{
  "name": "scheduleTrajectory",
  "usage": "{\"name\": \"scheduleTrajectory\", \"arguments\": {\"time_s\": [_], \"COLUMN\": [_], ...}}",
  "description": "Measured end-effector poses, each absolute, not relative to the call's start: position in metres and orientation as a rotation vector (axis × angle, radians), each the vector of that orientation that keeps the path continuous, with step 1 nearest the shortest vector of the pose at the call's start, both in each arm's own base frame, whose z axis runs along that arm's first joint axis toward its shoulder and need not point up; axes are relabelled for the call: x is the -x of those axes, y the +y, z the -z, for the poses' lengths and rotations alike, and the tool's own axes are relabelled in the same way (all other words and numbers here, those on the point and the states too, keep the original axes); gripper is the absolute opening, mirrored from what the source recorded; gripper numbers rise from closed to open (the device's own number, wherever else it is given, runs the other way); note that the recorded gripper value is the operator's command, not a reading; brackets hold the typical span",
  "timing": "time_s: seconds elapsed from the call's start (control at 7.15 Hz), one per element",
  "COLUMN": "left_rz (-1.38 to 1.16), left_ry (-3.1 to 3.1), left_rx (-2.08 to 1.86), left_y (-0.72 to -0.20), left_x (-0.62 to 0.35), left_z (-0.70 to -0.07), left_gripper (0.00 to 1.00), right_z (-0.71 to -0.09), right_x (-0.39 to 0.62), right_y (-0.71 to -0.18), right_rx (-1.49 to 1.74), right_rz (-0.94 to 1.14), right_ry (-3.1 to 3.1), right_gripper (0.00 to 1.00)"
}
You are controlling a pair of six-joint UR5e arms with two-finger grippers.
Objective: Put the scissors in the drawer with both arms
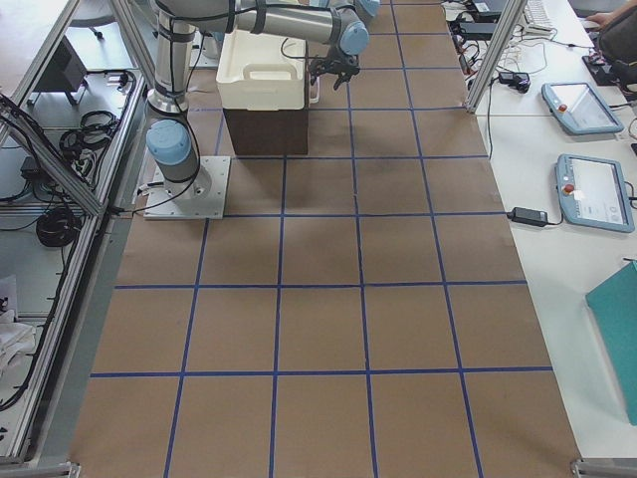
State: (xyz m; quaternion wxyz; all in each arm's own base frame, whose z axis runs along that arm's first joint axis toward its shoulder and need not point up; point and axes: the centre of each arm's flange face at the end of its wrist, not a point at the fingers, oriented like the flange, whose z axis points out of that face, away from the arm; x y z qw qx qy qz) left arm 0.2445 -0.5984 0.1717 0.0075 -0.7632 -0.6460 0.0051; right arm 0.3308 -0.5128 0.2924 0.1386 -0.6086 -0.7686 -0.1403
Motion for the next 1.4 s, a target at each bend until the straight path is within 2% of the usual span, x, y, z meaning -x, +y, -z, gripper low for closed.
{"name": "scheduleTrajectory", "arguments": {"time_s": [0.14, 0.7, 0.98, 1.4], "left_rz": [-0.016, -0.022, -0.040, -0.085], "left_ry": [-2.020, -2.043, -2.062, -2.053], "left_rx": [2.388, 2.419, 2.482, 2.546], "left_y": [-0.598, -0.600, -0.606, -0.610], "left_x": [-0.245, -0.245, -0.237, -0.210], "left_z": [-0.172, -0.188, -0.222, -0.307], "left_gripper": [0.20, 0.20, 0.16, 0.08], "right_z": [-0.293, -0.284, -0.284, -0.297], "right_x": [-0.331, -0.330, -0.329, -0.328], "right_y": [-0.513, -0.509, -0.509, -0.508], "right_rx": [1.760, 1.728, 1.725, 1.734], "right_rz": [0.405, 0.432, 0.434, 0.429], "right_ry": [-2.223, -2.206, -2.207, -2.214], "right_gripper": [1.00, 1.00, 1.00, 1.00]}}
